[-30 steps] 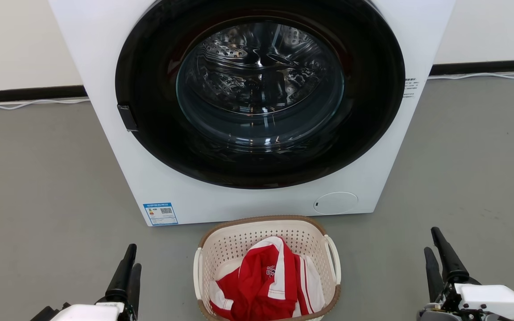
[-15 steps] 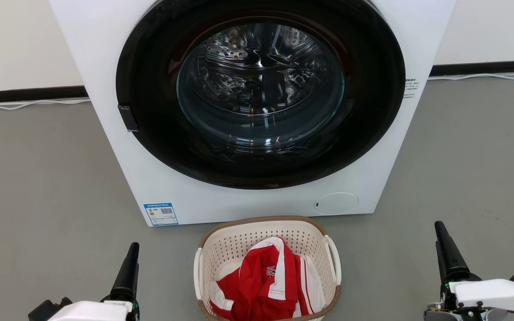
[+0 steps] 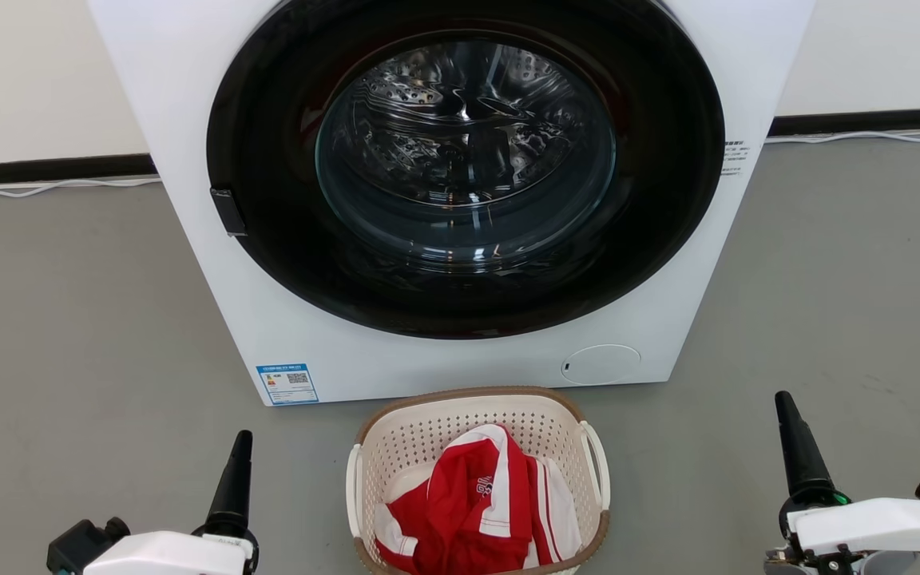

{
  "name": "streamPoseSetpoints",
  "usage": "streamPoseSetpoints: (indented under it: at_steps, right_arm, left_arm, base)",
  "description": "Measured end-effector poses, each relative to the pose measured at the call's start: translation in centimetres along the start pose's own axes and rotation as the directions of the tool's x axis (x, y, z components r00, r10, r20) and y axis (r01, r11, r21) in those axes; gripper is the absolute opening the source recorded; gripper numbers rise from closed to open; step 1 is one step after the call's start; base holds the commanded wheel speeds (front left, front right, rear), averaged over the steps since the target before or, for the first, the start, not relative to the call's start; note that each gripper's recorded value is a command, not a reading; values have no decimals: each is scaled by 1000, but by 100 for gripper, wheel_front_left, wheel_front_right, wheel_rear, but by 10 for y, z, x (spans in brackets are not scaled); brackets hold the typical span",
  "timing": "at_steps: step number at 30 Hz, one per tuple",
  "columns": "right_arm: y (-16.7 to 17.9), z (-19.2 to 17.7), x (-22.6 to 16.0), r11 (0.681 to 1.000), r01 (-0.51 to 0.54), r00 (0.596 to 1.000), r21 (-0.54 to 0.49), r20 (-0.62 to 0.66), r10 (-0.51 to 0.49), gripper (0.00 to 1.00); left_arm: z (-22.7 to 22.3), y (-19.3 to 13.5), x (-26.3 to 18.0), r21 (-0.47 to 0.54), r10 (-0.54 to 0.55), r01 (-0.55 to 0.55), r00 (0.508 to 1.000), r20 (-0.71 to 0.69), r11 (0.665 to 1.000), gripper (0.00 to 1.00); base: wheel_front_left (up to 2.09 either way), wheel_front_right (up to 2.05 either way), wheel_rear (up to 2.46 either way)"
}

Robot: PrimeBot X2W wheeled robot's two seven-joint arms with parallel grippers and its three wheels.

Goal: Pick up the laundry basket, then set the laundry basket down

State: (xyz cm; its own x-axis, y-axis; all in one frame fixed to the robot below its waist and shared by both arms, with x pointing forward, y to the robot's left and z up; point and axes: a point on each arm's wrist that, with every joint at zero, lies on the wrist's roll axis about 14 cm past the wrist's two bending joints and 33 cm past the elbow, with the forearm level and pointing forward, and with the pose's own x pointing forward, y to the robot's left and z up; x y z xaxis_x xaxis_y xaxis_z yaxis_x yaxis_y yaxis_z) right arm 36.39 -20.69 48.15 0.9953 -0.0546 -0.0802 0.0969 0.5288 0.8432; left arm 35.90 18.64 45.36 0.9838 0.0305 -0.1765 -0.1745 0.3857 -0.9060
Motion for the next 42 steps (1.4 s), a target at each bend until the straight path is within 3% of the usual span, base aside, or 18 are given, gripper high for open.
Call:
streamPoseSetpoints:
  at_steps: [9,18,42]
  right_arm:
    - [3,2,0,988,-16,1000,-152,0,17,100]
    - [7,4,2,955,-40,999,-295,-2,41,100]
    - [18,5,2,798,-95,994,-595,-14,108,100]
  left_arm:
    - [3,-5,1,118,-16,14,1000,19,993,100]
    - [5,-8,1,241,-31,23,999,30,970,100]
    - [8,-16,1,518,-85,47,995,49,854,100]
  base:
    - [0,0,0]
    - [0,0,0]
    - [0,0,0]
